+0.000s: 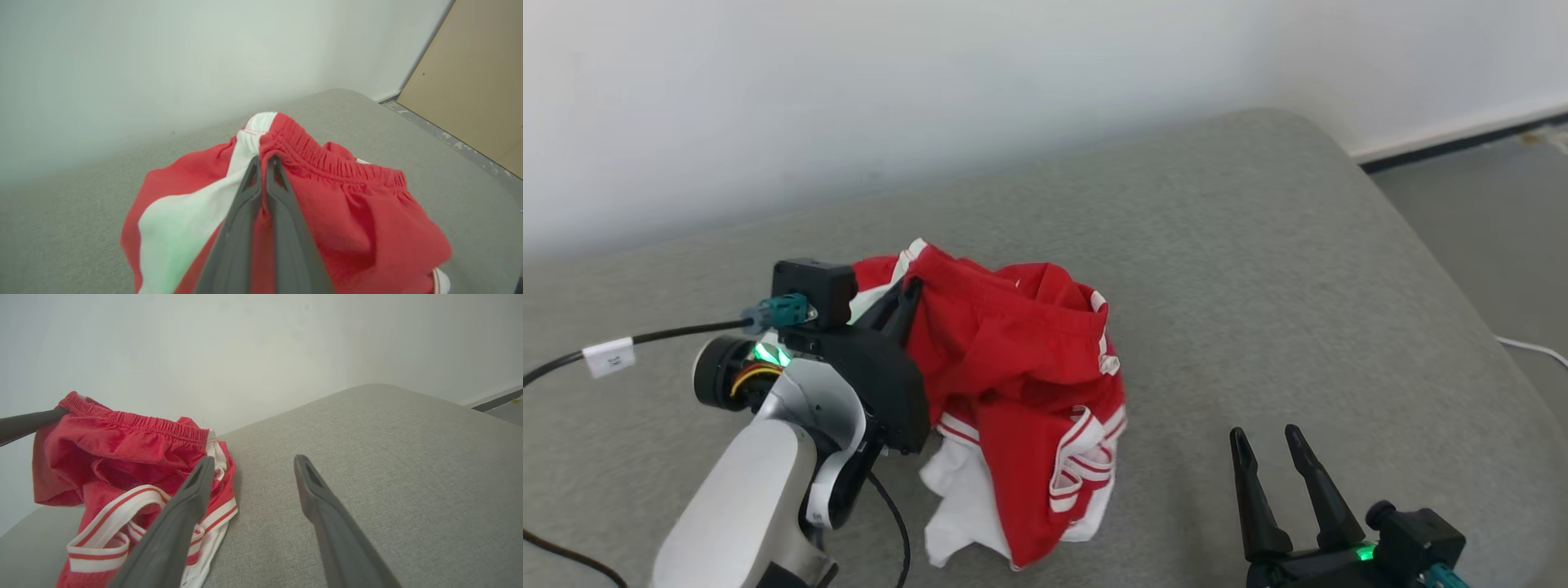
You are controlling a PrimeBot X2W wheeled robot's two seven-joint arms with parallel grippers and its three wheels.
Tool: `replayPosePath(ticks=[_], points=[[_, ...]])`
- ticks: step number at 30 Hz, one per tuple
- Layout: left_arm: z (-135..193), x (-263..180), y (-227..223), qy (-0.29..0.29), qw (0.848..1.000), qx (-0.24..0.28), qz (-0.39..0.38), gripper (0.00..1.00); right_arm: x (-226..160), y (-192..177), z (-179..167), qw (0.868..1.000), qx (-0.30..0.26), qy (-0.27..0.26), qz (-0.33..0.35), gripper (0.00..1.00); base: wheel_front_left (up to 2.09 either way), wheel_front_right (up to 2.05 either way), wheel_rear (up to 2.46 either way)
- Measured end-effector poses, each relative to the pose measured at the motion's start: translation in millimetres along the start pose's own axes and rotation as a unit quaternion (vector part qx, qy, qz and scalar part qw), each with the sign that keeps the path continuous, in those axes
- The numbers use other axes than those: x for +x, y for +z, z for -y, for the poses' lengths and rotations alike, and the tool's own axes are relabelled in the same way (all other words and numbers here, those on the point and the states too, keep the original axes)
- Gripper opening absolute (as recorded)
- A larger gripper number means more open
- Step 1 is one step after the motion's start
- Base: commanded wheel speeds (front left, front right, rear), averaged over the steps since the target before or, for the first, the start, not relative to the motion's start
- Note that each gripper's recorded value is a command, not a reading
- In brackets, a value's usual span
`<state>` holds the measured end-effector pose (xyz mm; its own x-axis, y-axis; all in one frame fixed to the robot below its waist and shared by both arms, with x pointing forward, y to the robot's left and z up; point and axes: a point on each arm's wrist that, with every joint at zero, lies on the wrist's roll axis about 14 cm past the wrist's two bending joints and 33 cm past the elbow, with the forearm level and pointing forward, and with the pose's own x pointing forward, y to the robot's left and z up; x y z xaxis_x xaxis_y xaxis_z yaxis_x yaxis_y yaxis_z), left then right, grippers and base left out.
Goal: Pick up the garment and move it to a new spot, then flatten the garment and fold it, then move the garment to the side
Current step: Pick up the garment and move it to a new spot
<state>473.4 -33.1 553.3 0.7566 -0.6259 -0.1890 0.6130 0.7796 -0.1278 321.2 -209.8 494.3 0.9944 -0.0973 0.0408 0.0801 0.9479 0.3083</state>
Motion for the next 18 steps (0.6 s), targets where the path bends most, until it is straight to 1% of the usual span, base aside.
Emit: replayPosePath(ticks=[3,6,11,16,18], points=[[-12.6,-15.9,18.6,0.015,1.000,0.003,0.026,0.00,3.3,-5.0,-12.4,1.000,0.003,0.021,-0.008,1.00,0.00,0.00,0.00],[-28.6,-35.5,39.8,0.038,0.998,0.017,0.050,0.00,6.0,-12.5,-28.4,0.999,0.008,0.047,-0.020,1.00,0.00,0.00,0.00],[-61.9,-78.5,68.0,0.092,0.992,0.039,0.076,0.00,13.0,-22.1,-66.0,0.994,0.024,0.105,-0.034,1.00,0.00,0.00,0.00],[-102.2,-131.0,83.6,0.164,0.981,0.045,0.096,0.00,12.9,-36.0,-109.6,0.983,0.035,0.172,-0.057,1.00,0.00,0.00,0.00],[-118.0,-155.6,98.6,0.192,0.972,0.031,0.134,0.00,12.2,-39.7,-130.7,0.976,0.036,0.205,-0.065,1.00,0.00,0.00,0.00]])
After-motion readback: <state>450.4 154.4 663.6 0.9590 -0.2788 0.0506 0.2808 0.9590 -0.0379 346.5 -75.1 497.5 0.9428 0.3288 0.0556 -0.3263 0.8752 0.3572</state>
